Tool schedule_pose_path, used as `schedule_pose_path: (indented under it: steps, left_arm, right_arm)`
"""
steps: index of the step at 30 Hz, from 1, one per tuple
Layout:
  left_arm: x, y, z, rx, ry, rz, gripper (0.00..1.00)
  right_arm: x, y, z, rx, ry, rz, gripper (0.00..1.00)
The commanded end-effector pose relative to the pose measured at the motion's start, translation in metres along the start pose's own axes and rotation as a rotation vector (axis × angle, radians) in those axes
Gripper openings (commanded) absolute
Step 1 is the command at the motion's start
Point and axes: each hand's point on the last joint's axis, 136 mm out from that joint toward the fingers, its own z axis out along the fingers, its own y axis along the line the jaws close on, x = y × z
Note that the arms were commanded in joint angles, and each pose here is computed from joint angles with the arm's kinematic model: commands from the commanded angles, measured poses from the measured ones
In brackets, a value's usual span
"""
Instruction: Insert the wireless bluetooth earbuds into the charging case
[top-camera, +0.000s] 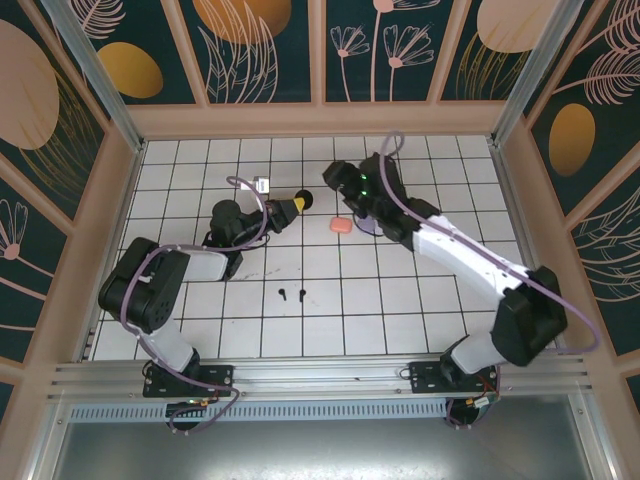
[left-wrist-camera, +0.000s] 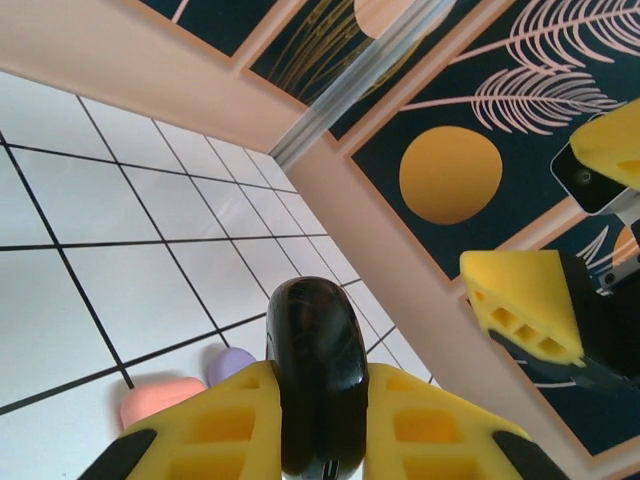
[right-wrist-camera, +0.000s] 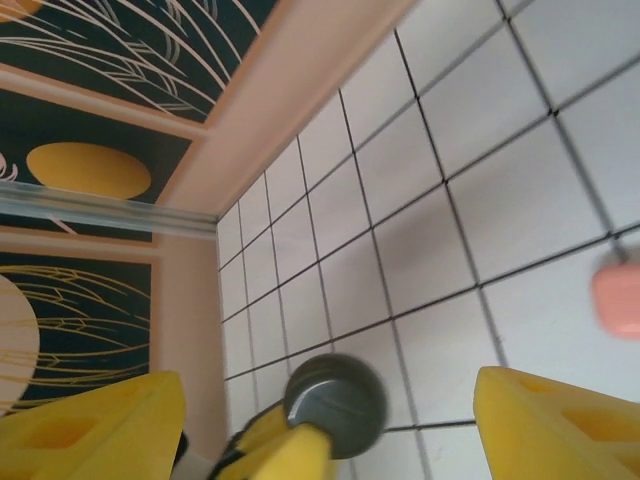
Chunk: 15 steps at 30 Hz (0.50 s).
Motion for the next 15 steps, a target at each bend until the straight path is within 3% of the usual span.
schedule_pose_path:
  steps: [1,7,15]
  left_arm:
    - [-0.004,-0.024,0.001,0.065,0.057,0.086,0.00]
    - [0.002,-0.046,0.000,0.155,0.141,0.118,0.00]
    - [0.004,-0.066,-0.005,0.232,0.194,0.126,0.00]
  right_arm:
    - [0.003,-0.004,-0.012,-0.066,0.006,-0.240,0.76]
    - [0.037,-0.006,-0.021,-0.201,0.148,-0.547,0.76]
    - [0.058,-0.008,-0.019,-0.285,0.222,-0.645,0.75]
